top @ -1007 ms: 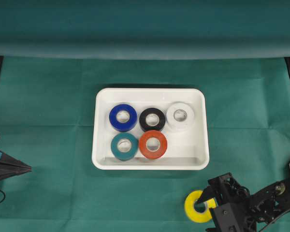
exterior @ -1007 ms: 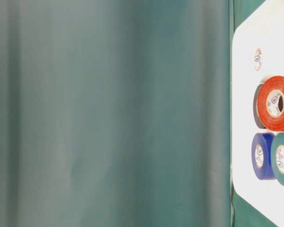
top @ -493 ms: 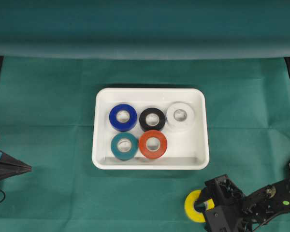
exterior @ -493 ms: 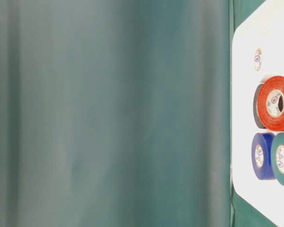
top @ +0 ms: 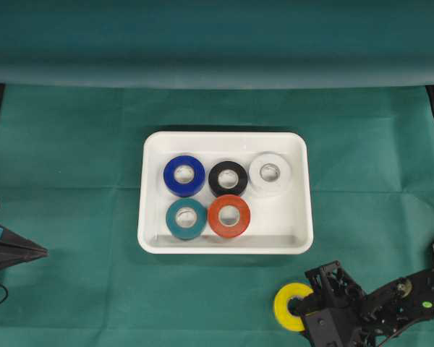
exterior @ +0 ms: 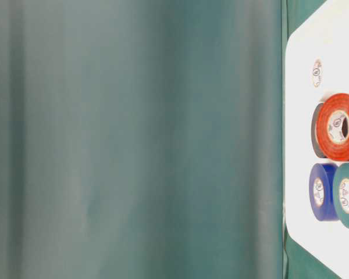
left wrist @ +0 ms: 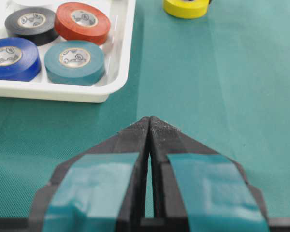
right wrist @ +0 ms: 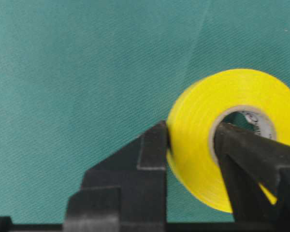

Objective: Put the tape into the white case with the right arm.
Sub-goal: 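Lower the right gripper onto the yellow tape roll and grasp it, then lift the yellow tape and place it in the tray's lower right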

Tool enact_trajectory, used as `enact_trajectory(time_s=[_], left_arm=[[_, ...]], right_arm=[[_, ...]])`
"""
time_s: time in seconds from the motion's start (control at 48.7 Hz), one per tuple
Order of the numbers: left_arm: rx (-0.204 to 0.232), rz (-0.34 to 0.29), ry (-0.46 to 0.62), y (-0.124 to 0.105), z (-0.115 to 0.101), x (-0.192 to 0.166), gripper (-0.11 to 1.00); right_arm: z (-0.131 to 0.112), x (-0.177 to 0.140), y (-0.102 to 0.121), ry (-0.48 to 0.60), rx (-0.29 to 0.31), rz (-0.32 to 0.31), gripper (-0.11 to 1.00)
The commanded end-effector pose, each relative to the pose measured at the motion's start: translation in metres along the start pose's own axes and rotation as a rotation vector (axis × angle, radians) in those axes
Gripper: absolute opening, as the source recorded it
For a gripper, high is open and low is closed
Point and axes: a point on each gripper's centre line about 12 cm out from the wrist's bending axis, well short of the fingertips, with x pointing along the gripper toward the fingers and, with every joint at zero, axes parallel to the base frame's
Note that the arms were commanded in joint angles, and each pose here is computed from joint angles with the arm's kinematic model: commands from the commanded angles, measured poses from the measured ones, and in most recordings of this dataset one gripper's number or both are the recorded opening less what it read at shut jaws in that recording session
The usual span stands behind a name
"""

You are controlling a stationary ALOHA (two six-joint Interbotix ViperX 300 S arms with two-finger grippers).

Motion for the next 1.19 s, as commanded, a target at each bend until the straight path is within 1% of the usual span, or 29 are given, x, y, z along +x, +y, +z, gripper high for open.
enact_trajectory(time_s=[0.0,0.164,0.308,0.493,0.616,0.698,0.883,1.027,1.171], left_arm=[[0.0,0.001,-0.008,0.0,0.005,0.0,0.0],[0.0,0.001,-0.008,0.0,0.005,0.0,0.0],[0.0,0.001,-0.006,0.0,0.004,0.001,0.0],[0.001,0.001,-0.008,0.0,0.005,0.0,0.0],[0.0,0.001,-0.008,0.0,0.005,0.0,0.0],[0.0,0.001,-0.006,0.0,0.004,0.001,0.0],[0.0,0.001,-0.006,0.0,0.004,0.001,0.0],[0.0,0.001,-0.006,0.0,0.004,0.001,0.0],[0.001,0.001,-0.008,0.0,0.005,0.0,0.0]], right_arm=[[0.013,-0.003,0.001,-0.037,-0.001,0.005,0.01],[0.021,-0.006,0.001,-0.061,0.001,0.005,0.01],[0.035,-0.016,0.001,-0.109,0.003,0.002,0.01],[0.055,-0.034,-0.003,-0.15,0.009,-0.049,0.01],[0.062,-0.04,-0.006,-0.14,0.013,-0.096,0.01],[0.062,-0.04,-0.008,-0.126,0.015,-0.117,0.01],[0.061,-0.04,-0.009,-0.122,0.015,-0.122,0.01],[0.059,-0.04,-0.023,-0.108,0.044,-0.157,0.01],[0.06,-0.041,-0.05,-0.104,0.101,-0.21,0.01]])
